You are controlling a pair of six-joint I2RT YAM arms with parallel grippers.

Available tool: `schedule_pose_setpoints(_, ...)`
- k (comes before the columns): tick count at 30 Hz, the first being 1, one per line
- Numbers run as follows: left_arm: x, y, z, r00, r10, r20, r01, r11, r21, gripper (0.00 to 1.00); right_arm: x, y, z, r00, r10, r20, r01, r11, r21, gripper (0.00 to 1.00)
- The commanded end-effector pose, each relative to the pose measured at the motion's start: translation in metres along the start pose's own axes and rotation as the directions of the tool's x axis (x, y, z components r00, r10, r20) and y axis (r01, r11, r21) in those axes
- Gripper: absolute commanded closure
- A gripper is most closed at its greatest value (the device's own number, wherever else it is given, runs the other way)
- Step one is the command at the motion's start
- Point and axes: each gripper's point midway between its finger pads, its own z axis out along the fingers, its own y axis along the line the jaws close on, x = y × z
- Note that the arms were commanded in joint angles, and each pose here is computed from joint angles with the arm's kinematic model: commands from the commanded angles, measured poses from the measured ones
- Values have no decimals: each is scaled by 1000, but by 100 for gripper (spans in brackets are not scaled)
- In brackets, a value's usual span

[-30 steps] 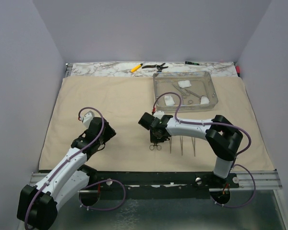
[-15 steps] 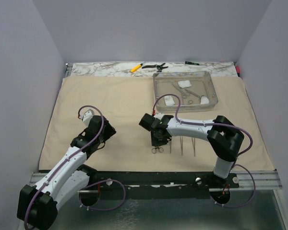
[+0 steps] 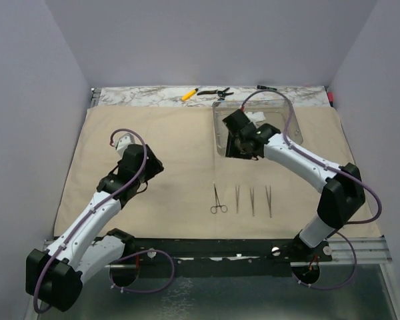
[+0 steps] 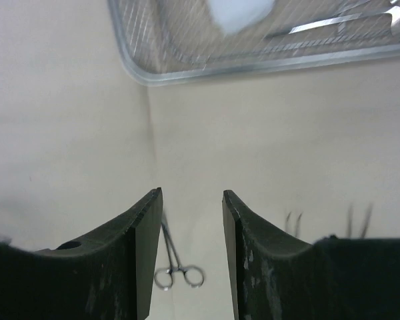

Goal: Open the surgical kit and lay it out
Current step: Place the medical item in the surgical kit, then pick up the medical item from the container.

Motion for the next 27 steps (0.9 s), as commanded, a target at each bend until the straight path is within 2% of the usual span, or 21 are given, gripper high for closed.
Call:
schedule_pose_setpoints(1,-22,-15,2,995,89,32,-90,996,11,31,-79,-53,-13,986,-12,165,-3,996,86,54)
schedule_pose_setpoints(4,-28,-24,8,991,128,26,-128,992,17,31,-121,-89,-8,977,27,211,-48,994,96,53)
schedule_pose_setpoints(8,-32,-30,21,987,157,21,-157,988,0,31,-153,-126,19,984,19,177,-38,994,104,53)
schedule_pose_setpoints(12,-28,-32,40,985,172,-14,-172,985,-26,31,-165,-133,56,982,-161,94,154,985,79,55)
schedule_pose_setpoints(18,-23,-40,62,981,181,-75,-183,983,-22,31,-181,-120,107,915,-394,86,398,917,-31,56)
schedule_pose_setpoints(22,-20,-46,70,973,200,-113,-200,980,7,31,-193,-115,135,875,-475,87,480,876,-43,56)
schedule_pose_setpoints(27,-23,-46,73,972,198,-123,-198,980,14,31,-195,-117,170,853,-520,52,522,852,-43,57)
